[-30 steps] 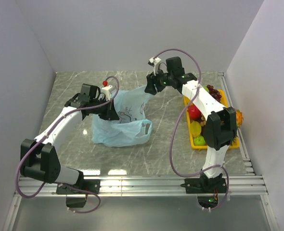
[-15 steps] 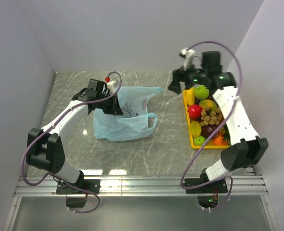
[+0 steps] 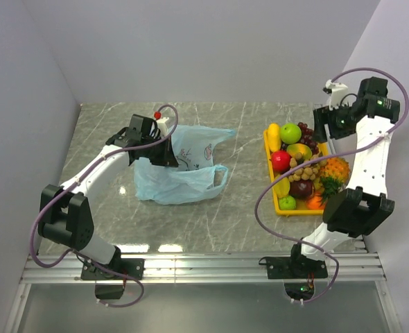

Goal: Place the fake fruits into the plastic bag and tie a complex knot

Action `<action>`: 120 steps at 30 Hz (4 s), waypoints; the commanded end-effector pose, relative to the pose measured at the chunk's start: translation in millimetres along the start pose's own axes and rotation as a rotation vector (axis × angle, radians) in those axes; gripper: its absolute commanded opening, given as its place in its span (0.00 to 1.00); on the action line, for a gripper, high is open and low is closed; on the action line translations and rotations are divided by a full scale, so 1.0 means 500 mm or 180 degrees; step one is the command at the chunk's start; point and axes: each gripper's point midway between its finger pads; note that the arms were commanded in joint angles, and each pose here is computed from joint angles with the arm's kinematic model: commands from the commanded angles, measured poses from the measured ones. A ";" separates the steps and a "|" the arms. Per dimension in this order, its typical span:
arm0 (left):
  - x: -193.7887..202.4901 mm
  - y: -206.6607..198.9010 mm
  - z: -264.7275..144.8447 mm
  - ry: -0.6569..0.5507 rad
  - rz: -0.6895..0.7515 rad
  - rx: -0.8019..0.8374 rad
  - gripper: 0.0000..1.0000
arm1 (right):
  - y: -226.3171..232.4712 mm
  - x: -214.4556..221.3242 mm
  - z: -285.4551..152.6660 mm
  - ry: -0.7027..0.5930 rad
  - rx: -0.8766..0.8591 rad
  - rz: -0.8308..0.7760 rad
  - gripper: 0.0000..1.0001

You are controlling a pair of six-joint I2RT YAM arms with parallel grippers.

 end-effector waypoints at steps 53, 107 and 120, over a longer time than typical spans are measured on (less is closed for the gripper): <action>-0.018 0.004 -0.005 -0.0074 0.0118 -0.0093 0.00 | 0.047 0.192 0.137 0.0913 0.0289 0.0436 0.49; -0.041 -0.074 -0.035 -0.0124 0.0076 0.0456 0.00 | 0.543 -0.162 -0.061 -0.0844 -0.2389 -0.0294 0.00; -0.080 -0.123 -0.069 -0.0323 0.0067 0.0896 0.00 | 0.794 -0.085 0.128 -0.0546 -0.2865 -0.0514 0.64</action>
Point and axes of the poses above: each gripper's point midway between its finger pads, its own z axis out along the fingers, its own y axis along the line the jaws close on, x = y × z, and after that the axes turned 4 degrees about z, right-handed
